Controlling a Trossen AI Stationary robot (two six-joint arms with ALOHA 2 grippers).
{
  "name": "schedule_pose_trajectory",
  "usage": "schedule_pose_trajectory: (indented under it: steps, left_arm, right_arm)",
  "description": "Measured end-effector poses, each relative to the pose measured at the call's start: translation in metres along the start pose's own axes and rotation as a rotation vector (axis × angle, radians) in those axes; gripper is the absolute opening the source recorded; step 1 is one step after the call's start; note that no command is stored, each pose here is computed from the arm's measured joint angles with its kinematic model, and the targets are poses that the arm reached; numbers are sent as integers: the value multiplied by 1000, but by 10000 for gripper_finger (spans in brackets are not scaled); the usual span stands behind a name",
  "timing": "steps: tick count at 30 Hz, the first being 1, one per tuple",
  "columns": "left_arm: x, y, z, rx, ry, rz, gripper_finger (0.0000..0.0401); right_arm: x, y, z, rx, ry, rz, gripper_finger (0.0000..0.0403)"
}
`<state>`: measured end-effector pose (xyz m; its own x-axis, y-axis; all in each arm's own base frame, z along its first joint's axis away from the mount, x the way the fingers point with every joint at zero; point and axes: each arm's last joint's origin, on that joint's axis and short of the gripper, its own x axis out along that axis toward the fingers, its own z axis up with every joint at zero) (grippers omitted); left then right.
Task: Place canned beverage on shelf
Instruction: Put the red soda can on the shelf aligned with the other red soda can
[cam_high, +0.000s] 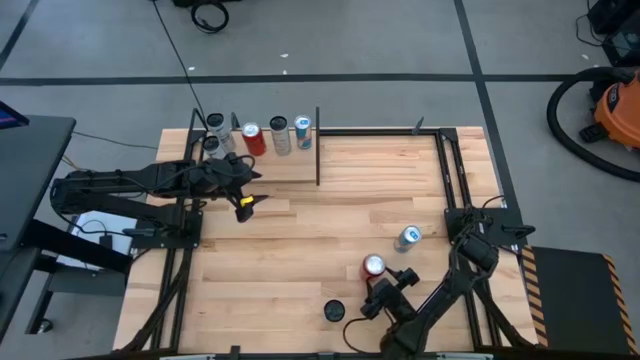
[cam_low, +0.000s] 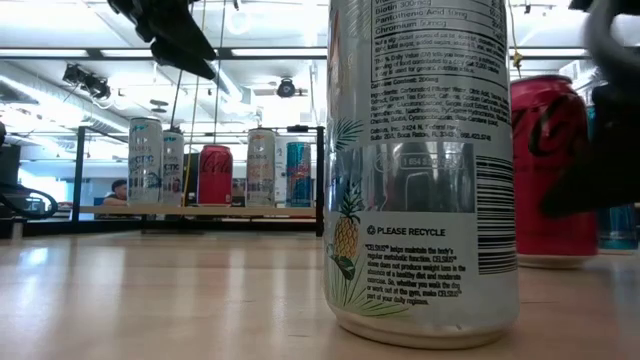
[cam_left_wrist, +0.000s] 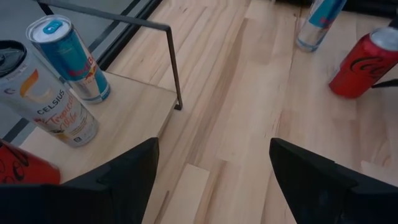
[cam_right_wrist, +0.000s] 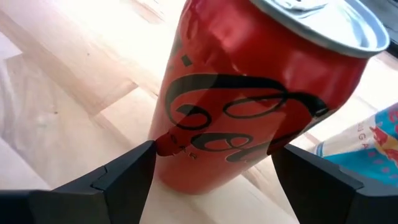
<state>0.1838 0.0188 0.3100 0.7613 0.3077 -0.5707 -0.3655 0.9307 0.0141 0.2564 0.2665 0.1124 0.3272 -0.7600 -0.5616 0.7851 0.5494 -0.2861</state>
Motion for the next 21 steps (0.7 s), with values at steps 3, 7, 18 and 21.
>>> schedule_pose_trajectory:
  steps: [3, 7, 18, 21]
  left_arm:
    - [0, -1, 3, -24, -31, -13, 314]
    - [0, -2, 8, -53, -76, -49, 314]
    - [21, -31, 25, -35, -176, -344, 314]
    - [35, -42, 24, -15, -158, -367, 314]
  right_arm:
    - [-4, -1, 0, -1, 28, -12, 327]
    - [-29, -4, 6, 5, 22, -1, 327]
    - [-65, -23, 61, 16, -35, 150, 327]
    - [-71, -34, 83, 33, -57, 185, 327]
